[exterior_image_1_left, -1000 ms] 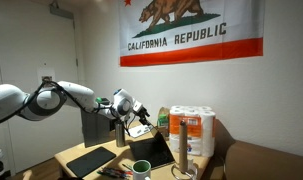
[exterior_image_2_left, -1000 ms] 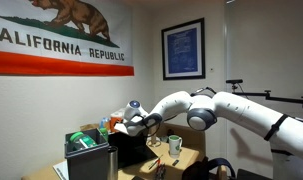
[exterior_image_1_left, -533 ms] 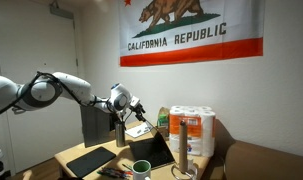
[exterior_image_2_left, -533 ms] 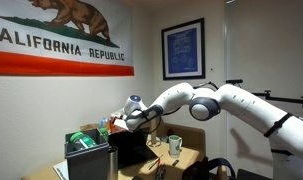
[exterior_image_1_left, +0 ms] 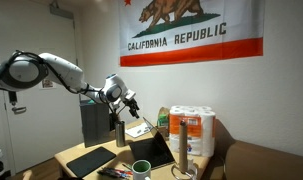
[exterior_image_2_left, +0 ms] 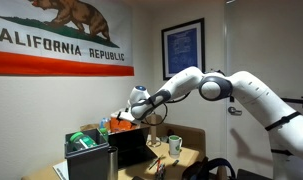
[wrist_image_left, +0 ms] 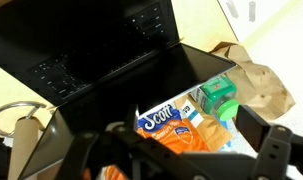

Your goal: Flip open the laptop

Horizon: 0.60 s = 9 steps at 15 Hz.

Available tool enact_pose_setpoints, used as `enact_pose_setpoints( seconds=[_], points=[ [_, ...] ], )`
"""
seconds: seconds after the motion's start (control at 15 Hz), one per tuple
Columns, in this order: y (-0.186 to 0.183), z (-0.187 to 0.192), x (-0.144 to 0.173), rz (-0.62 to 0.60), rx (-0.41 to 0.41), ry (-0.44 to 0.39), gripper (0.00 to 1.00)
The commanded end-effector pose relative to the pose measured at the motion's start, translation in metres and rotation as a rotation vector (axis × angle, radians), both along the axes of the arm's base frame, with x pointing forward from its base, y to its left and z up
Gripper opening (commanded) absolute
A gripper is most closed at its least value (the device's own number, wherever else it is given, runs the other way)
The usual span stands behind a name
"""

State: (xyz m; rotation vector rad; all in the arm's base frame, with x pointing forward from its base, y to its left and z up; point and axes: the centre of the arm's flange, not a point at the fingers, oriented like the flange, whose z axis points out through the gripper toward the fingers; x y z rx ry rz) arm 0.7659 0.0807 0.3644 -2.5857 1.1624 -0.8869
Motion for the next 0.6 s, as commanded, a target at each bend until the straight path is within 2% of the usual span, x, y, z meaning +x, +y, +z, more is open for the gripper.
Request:
enact_pose_setpoints(
  seconds=[0.0,0.53],
  points=[
    [-0.02,0.021,-0.06,0.035,0.005,0.061,1.0],
    [-0.037,0.033,-0.143,0.165,0.022,0.094,1.0]
  ],
)
